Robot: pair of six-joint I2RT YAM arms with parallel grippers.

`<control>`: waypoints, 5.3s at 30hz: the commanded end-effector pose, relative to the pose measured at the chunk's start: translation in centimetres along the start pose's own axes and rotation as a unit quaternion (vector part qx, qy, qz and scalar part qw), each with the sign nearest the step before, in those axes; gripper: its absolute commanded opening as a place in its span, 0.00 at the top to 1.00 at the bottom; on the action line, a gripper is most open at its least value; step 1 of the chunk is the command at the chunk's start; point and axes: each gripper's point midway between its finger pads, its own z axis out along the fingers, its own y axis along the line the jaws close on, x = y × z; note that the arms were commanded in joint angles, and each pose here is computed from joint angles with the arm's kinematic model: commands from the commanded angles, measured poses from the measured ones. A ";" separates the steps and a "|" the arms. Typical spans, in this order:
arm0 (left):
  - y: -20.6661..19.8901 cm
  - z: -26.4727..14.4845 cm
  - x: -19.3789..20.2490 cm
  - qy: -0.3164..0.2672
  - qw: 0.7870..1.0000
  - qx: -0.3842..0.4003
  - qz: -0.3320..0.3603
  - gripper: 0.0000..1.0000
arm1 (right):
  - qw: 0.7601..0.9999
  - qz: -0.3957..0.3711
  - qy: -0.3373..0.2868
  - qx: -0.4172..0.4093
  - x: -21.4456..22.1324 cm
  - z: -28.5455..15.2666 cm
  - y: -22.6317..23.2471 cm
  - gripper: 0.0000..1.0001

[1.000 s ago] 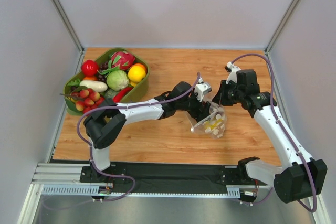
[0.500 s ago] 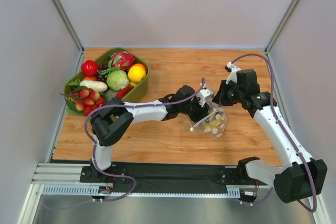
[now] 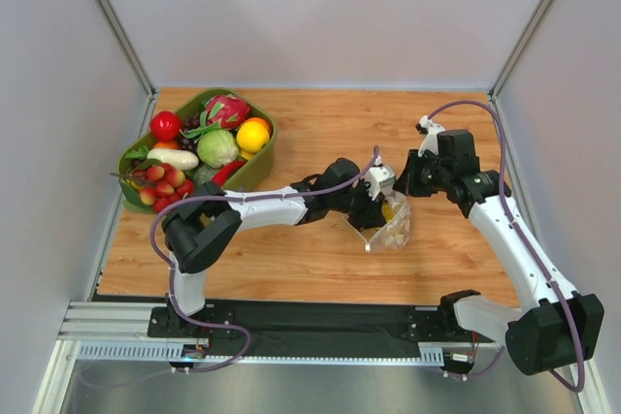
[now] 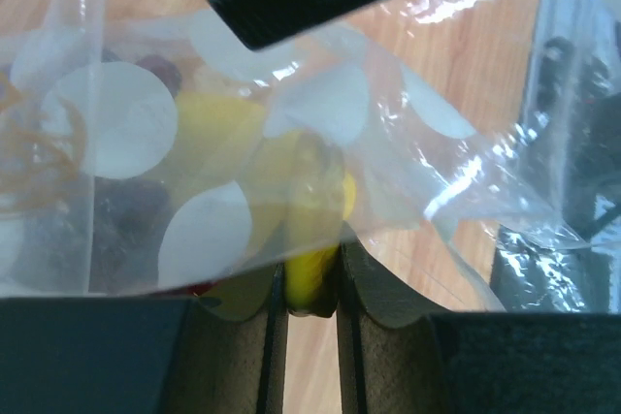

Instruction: Open the zip-top bag and remove the fake food

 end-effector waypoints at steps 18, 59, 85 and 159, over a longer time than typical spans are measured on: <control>-3.5 -7.9 -9.1 -0.174 0.976 0.123 -0.036 1.00 | 1.000 -0.025 -0.005 -0.014 -0.1 -0.3 -0.2 1.00; 3.2 -9.9 -10.3 -0.139 0.964 0.066 -0.217 1.00 | 0.973 -0.171 -0.102 -0.120 2.7 -0.7 6.4 0.17; 1.3 -14.7 -12.3 -0.148 0.959 0.115 -0.214 1.00 | 0.978 -0.186 -0.095 0.025 2.5 2.9 2.5 1.00; 6.9 -45.8 -7.8 -0.209 0.884 -0.400 -0.121 1.00 | 0.990 -0.091 -0.048 0.094 2.1 4.3 -2.3 1.00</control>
